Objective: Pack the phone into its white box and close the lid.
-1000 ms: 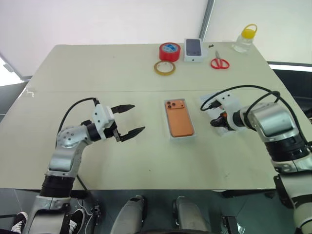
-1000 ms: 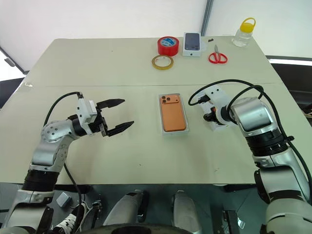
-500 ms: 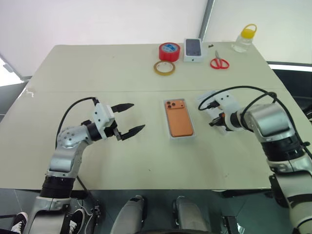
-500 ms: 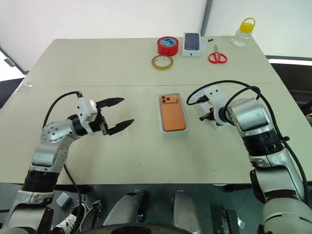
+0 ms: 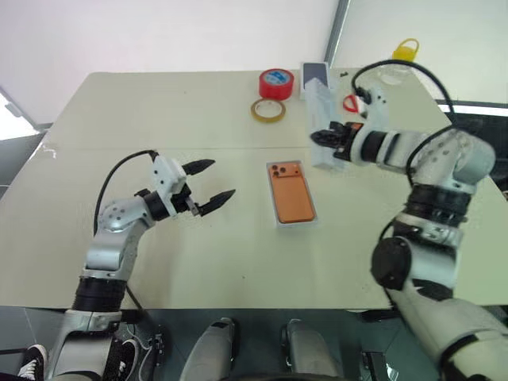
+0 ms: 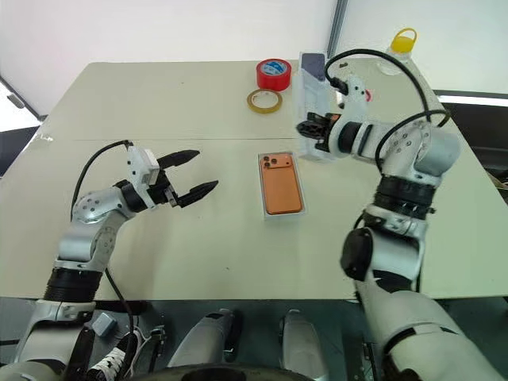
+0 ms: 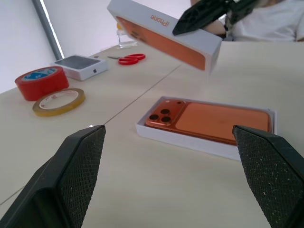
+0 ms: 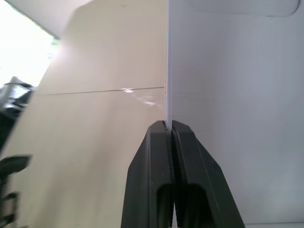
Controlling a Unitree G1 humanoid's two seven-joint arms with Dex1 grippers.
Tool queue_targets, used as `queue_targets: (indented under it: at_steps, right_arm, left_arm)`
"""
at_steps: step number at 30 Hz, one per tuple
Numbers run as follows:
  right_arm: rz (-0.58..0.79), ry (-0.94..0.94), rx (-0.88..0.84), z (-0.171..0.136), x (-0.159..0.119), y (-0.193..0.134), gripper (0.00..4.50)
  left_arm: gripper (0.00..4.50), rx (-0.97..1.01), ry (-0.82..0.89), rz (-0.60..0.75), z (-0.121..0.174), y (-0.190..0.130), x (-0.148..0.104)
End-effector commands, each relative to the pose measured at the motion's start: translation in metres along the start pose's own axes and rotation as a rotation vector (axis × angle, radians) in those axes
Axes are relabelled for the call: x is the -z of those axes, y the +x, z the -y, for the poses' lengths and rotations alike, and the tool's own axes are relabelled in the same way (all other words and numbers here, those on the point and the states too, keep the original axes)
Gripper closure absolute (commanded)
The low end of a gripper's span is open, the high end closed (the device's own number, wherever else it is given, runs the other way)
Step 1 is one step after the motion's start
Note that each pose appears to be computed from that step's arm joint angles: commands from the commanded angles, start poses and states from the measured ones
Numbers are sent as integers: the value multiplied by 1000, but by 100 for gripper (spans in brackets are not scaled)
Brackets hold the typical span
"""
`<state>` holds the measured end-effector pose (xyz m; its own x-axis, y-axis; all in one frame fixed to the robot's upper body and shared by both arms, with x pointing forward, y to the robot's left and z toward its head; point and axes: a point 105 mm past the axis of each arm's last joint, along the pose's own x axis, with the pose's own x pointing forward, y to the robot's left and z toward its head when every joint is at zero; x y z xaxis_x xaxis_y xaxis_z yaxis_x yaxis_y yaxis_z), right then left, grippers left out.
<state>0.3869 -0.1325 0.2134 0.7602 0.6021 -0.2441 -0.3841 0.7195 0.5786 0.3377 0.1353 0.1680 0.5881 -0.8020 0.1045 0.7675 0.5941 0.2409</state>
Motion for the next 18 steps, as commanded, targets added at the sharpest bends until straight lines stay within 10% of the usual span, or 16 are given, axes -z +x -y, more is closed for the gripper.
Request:
queue_targets:
  at_steps: [1, 18]
  right_arm:
    - [63, 81, -49, -5, 9, -6, 448]
    - [65, 245, -371, -65, 47, 5, 448]
  left_arm:
    - [0, -115, -29, 51, -25, -10, -20]
    - [0, -180, -138, 64, -36, -16, -33]
